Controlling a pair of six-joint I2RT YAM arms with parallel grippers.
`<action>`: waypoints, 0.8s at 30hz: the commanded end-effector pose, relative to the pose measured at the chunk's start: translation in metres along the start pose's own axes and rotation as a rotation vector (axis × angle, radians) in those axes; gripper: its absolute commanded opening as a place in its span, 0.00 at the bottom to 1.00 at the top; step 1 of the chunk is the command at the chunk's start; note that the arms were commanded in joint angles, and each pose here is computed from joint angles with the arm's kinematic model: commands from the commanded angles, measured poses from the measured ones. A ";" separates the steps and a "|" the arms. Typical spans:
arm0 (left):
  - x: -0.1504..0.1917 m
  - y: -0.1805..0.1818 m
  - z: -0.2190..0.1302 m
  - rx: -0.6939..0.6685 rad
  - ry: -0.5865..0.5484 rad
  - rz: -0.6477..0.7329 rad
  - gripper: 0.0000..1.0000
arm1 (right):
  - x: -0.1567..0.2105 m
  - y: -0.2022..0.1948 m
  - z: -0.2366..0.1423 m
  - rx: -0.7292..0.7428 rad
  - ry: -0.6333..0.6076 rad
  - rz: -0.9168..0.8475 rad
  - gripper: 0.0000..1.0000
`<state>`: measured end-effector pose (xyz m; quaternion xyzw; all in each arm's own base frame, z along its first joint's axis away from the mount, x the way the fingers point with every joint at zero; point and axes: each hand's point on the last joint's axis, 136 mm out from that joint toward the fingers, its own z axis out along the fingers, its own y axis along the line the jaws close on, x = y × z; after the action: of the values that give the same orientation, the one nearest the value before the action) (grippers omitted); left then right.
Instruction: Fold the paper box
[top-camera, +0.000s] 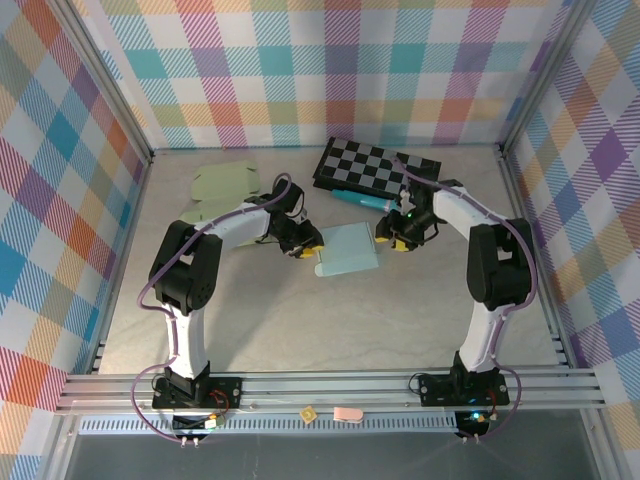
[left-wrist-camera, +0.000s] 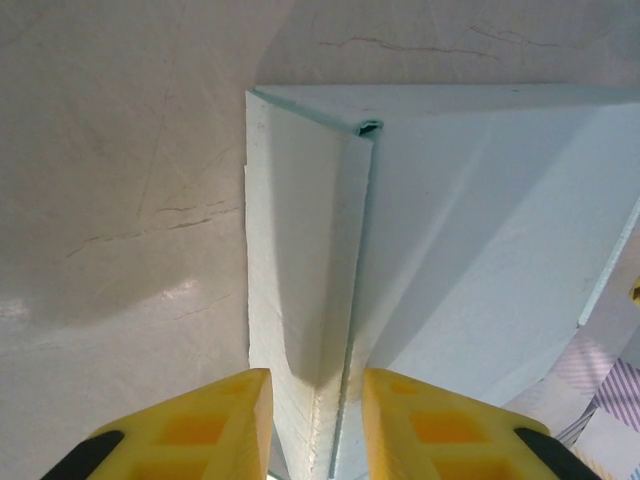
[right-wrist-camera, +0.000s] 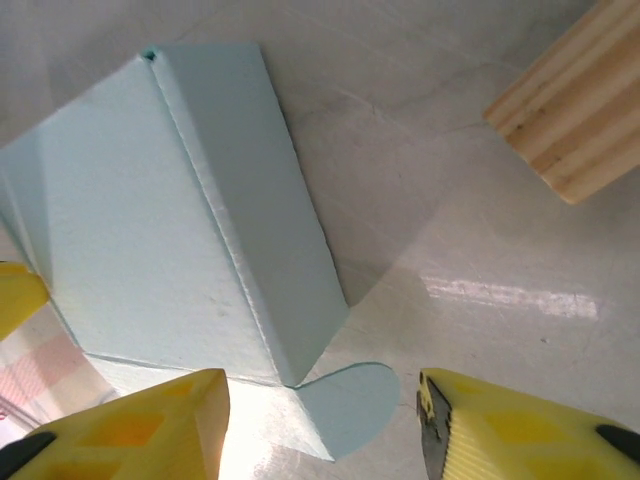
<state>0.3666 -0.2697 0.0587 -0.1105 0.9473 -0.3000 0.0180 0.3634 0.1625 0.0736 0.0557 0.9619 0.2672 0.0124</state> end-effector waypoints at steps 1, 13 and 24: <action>-0.001 -0.003 -0.006 0.024 0.000 0.010 0.27 | 0.000 0.014 0.004 -0.097 0.022 -0.038 0.55; 0.004 0.010 -0.004 0.019 0.013 0.038 0.11 | -0.004 0.028 0.018 -0.253 0.069 -0.070 0.68; 0.013 0.033 -0.003 -0.004 0.042 0.043 0.10 | -0.001 0.032 0.029 -0.337 0.088 -0.092 0.69</action>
<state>0.3616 -0.2618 0.0568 -0.0770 0.9426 -0.3239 0.0263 0.3703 0.1988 0.0662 0.0114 0.9176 0.3974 -0.0069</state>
